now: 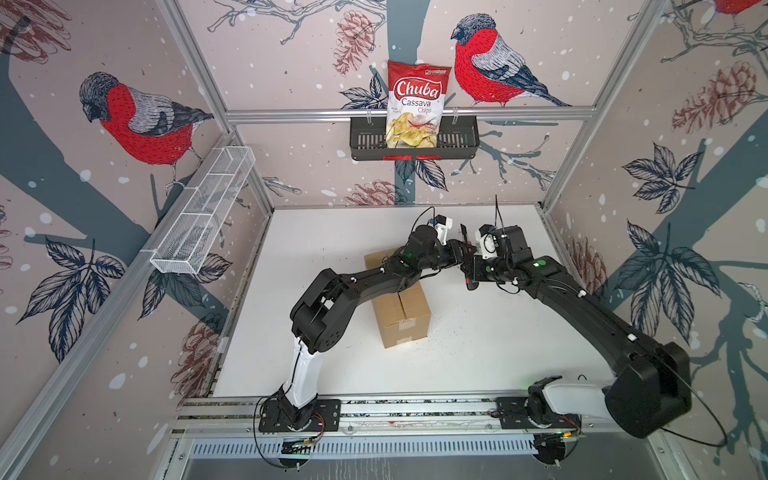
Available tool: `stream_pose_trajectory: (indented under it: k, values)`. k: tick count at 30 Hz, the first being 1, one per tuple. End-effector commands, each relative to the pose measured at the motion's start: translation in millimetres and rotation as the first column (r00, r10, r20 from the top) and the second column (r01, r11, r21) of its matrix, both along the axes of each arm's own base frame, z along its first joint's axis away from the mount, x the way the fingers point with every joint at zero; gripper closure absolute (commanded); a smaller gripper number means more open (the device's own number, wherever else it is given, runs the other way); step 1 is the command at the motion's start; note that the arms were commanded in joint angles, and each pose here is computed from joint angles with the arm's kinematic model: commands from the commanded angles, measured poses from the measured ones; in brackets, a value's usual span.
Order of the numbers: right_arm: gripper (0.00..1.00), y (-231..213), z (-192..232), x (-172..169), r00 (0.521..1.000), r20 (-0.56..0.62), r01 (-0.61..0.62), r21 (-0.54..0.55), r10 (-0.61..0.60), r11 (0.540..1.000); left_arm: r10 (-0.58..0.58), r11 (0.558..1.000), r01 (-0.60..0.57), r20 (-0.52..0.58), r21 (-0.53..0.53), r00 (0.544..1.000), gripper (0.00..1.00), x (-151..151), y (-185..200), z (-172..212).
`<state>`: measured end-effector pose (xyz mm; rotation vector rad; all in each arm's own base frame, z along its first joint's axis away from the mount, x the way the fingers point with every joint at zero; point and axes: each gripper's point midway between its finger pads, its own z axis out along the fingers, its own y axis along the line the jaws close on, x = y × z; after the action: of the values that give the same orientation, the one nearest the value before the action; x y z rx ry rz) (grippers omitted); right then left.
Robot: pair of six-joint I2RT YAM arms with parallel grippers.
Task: Unpack the express box
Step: 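Withdraw the left gripper from the knife toward the box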
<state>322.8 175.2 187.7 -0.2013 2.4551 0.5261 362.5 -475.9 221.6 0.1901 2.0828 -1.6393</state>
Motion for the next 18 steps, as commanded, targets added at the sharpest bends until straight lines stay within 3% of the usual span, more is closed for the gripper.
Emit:
stream_pose_trajectory:
  k: [1, 5, 11, 18]
  values:
    - [0.84, -3.4, 7.9, -1.6, 0.999, 0.010, 0.032, 0.017, -0.032, 0.999, -0.010, 1.000, 0.009, 0.081, 0.013, 0.997, 0.64, -6.7, 2.0, 16.2]
    - [0.84, -12.5, 10.3, -15.1, 0.998, -0.009, 0.062, 0.008, -0.062, 0.998, 0.031, 0.999, -0.036, 0.121, 0.037, 0.992, 0.53, -5.8, 13.8, 27.3]
    - [0.86, -27.0, 12.9, -39.8, 0.990, -0.060, 0.123, -0.059, -0.126, 0.991, 0.121, 0.985, -0.141, 0.178, 0.102, 0.976, 0.51, -7.9, 52.4, 43.0]
    - [0.86, -26.7, 13.2, -87.3, 0.975, -0.139, 0.157, -0.135, -0.176, 0.978, 0.283, 0.896, -0.358, 0.284, 0.264, 0.916, 0.35, -23.0, 132.0, 51.2]
